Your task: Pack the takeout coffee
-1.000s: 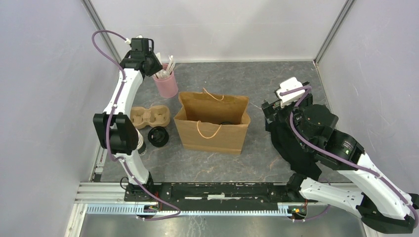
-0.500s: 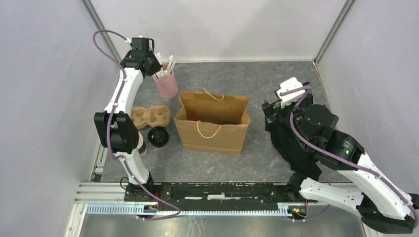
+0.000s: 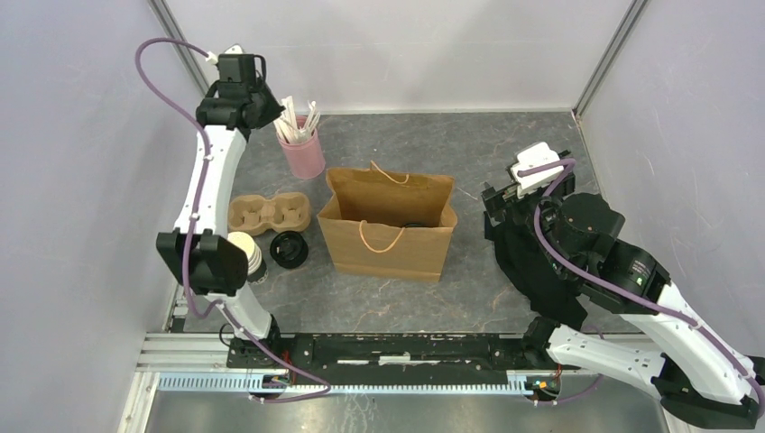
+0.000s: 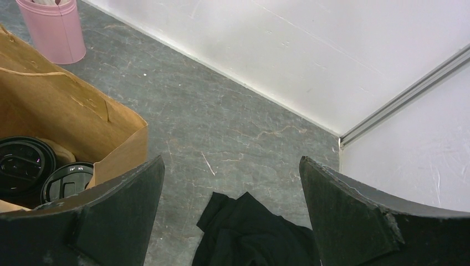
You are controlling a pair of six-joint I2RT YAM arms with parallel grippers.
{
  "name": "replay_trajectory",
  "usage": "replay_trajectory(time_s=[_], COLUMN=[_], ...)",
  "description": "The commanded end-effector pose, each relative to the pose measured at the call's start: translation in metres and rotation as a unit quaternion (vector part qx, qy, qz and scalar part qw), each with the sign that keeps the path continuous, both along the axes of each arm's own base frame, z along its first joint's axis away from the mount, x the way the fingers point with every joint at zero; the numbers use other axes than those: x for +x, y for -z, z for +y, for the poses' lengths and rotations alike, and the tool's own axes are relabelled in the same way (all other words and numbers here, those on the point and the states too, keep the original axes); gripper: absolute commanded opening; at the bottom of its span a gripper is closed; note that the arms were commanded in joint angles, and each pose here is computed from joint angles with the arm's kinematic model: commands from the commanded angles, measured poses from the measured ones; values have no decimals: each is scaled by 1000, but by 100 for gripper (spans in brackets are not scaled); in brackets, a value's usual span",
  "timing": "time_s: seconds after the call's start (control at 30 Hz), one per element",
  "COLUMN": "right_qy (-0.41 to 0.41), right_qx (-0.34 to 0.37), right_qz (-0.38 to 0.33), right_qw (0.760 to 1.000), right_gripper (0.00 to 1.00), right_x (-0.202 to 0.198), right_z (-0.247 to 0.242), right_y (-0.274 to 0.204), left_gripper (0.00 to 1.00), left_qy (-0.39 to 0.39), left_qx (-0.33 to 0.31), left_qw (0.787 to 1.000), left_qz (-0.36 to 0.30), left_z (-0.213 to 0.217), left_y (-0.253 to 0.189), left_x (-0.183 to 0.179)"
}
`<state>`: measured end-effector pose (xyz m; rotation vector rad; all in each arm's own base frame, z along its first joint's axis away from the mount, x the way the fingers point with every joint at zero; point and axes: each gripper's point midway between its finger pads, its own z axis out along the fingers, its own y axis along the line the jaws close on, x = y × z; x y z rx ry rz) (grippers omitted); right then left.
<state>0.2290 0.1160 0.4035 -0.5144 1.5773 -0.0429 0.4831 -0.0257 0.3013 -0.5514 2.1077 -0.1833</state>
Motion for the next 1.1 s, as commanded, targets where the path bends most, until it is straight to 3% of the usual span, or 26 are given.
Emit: replay_trajectory(time_s=[0.0, 0.3, 0.5, 0.7, 0.87, 1.07], right_qy=[-1, -4, 27, 11, 14, 12], right_qx=[28, 44, 90, 112, 113, 123], right_qz=[-15, 4, 10, 24, 23, 33], right_qw=[1000, 999, 996, 993, 993, 992], right_gripper=[98, 98, 98, 98, 98, 98], right_x=[-2, -8, -10, -17, -20, -21], right_z=[0, -2, -14, -12, -16, -14], right_y=[-17, -23, -43, -50, -59, -58], left_gripper=[2, 2, 2, 2, 2, 2], left_qy=[6, 133, 215, 353, 403, 422], left_qx=[24, 56, 98, 59, 43, 10], left_qw=[996, 966, 935, 879, 866, 866], left_qz=[-81, -215, -264, -315, -293, -269], left_z=[9, -16, -30, -76, -89, -98], left_y=[-87, -186, -210, -215, -196, -186], left_x=[-49, -163, -246, -323, -352, -344])
